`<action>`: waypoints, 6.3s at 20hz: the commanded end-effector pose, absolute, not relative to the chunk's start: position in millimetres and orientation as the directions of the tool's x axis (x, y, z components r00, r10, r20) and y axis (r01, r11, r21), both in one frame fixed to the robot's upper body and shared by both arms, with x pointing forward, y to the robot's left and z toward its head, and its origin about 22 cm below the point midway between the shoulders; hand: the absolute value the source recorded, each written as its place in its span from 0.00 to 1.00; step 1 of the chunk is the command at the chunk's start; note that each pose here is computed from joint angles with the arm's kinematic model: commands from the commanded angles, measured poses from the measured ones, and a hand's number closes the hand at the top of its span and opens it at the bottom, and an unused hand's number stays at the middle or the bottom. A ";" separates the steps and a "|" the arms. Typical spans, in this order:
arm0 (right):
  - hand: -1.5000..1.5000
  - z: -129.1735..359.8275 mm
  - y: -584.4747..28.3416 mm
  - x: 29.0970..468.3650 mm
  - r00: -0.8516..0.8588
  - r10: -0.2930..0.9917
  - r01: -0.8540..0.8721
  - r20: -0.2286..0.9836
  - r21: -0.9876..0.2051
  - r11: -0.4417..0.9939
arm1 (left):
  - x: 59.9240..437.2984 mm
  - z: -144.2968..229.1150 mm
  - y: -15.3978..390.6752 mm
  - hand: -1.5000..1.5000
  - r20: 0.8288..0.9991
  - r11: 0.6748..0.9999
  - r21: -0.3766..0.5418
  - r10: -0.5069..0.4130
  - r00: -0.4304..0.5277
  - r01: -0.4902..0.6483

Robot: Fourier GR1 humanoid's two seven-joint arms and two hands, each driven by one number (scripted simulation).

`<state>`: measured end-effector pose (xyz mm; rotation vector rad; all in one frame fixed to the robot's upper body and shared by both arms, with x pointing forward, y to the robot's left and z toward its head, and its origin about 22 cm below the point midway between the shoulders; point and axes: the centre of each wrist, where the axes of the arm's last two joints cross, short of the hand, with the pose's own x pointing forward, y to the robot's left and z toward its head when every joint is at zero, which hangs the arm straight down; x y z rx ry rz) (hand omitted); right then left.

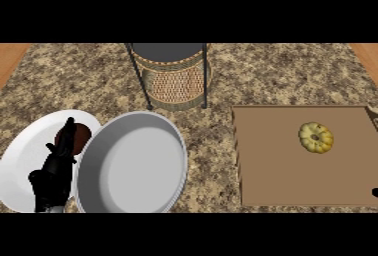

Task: Pick the squash from the tray and place it in the tiered basket

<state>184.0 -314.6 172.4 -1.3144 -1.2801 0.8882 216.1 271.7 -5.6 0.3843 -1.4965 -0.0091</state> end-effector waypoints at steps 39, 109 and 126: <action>0.00 82.4 -231.8 261.1 0.474 0.848 -0.187 -0.238 -0.968 -0.167 | 211.2 -45.9 241.8 0.50 0.945 0.969 0.211 -0.168 0.282 -0.129; 1.00 348.1 -154.1 308.6 -0.201 0.811 0.136 0.549 -0.804 0.579 | 204.0 -47.2 245.5 0.50 0.951 0.973 0.200 -0.163 0.264 -0.119; 1.00 301.6 -111.7 409.2 -0.208 0.839 0.020 0.503 -0.855 0.518 | 217.8 -47.5 238.4 0.50 0.953 0.977 0.188 -0.156 0.261 -0.102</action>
